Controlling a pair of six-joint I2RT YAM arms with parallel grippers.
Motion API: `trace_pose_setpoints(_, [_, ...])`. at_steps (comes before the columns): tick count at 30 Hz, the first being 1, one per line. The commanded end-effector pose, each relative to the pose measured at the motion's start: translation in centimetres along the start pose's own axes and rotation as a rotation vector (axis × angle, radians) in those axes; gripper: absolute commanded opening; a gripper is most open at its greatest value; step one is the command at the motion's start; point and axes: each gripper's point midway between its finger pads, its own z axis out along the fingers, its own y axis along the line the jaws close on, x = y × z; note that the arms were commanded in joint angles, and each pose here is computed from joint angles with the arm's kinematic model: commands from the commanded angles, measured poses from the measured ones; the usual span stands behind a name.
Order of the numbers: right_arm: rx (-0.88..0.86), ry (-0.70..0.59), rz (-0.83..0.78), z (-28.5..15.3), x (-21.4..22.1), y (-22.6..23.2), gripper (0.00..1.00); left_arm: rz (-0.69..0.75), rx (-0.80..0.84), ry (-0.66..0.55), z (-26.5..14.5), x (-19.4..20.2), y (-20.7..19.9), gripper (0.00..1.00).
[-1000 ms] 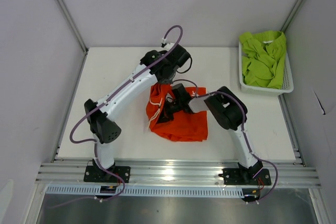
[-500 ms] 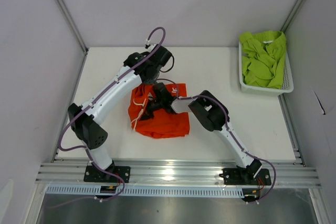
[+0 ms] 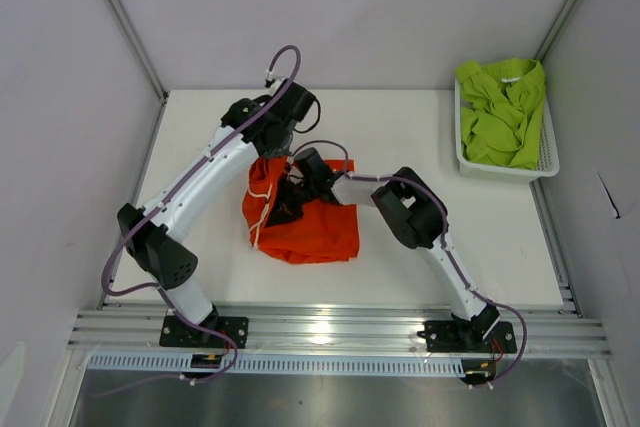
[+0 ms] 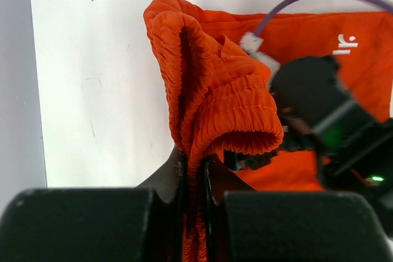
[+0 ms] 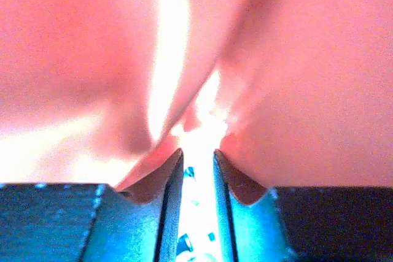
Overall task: Fold and stack the shorts
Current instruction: Fold the shorts
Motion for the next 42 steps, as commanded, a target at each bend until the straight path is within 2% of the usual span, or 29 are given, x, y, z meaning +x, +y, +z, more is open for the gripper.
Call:
trace_pose_setpoints(1, [0.005, -0.095, -0.07, -4.0, -1.4, 3.0, 0.29, -0.043, 0.004, -0.074, -1.6, -1.6, 1.7, 0.0])
trace_pose_setpoints(6, [0.0, -0.133, -0.066, -6.6, -1.7, 3.1, 0.36, -0.052, -0.003, -0.074, -1.4, -1.7, 2.0, 0.0])
trace_pose_setpoints(10, [0.018, -0.181, -0.082, -9.1, -1.9, 3.2, 0.36, -0.05, -0.004, -0.068, -1.1, -1.5, 1.8, 0.0])
trace_pose_setpoints(17, [0.241, -0.317, -0.072, -15.7, -2.8, -1.8, 0.36, -0.053, 0.01, -0.049, -0.3, -1.0, 1.0, 0.0])
trace_pose_setpoints(23, [0.438, -0.412, -0.089, -19.3, -3.3, -6.0, 0.25, -0.067, 0.029, -0.049, -0.4, -1.1, 0.5, 0.0])
trace_pose_setpoints(29, [0.535, -0.447, -0.102, -20.3, -3.4, -7.8, 0.07, -0.097, 0.056, -0.049, -0.8, -1.4, -0.5, 0.0])
trace_pose_setpoints(42, [0.64, -0.427, -0.086, -18.9, -2.1, -11.8, 0.0, -0.113, 0.085, -0.013, 0.6, -0.8, -5.1, 0.0])
